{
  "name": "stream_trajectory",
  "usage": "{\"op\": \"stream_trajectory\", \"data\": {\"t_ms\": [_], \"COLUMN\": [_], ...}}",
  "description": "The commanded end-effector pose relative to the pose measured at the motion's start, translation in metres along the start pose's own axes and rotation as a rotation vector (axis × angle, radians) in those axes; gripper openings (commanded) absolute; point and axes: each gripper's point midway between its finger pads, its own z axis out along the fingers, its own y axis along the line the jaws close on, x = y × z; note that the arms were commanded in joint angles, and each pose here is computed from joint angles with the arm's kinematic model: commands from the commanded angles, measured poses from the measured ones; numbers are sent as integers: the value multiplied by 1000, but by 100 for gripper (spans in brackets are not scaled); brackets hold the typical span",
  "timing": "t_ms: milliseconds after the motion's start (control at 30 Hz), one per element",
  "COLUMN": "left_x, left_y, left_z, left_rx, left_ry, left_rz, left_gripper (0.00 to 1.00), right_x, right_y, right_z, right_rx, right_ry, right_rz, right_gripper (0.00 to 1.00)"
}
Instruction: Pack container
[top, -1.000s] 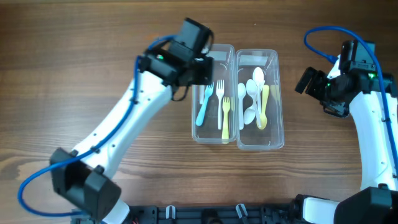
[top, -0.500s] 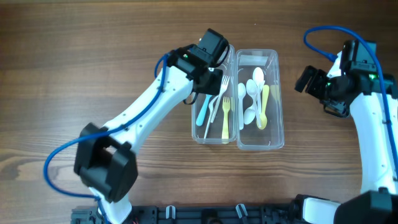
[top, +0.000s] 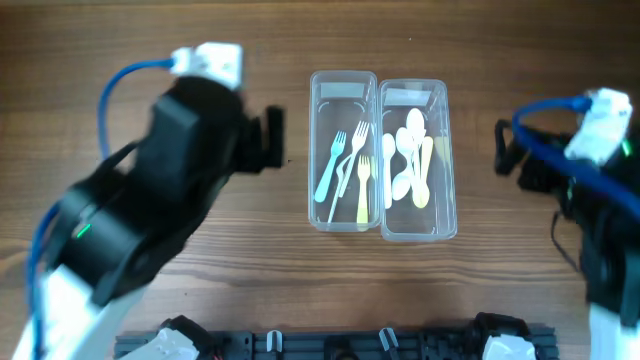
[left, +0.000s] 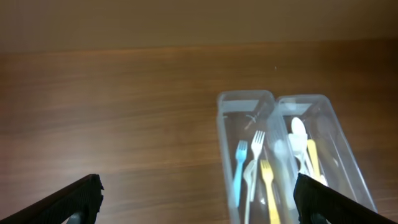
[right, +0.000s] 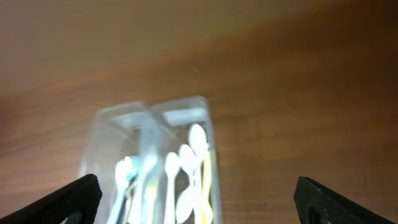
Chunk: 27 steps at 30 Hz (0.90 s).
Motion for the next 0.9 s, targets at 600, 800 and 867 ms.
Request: {"op": "stream_trajectory", "data": {"t_ms": [600, 800, 867], "left_x": [12, 11, 11], "left_y": [39, 38, 38], "left_z": [-42, -41, -40], "left_rx": [-87, -83, -84], "left_ry": [-40, -37, -37], "left_rz": [-14, -14, -13], "left_gripper": [100, 100, 100], "right_x": [-5, -5, -5], "right_y": [36, 36, 36], "right_z": [-84, -84, -84], "right_rx": [-88, -89, -89], "right_ry": [-243, -242, -242], "right_rz": [-206, -204, -205], "right_gripper": [100, 100, 100]}}
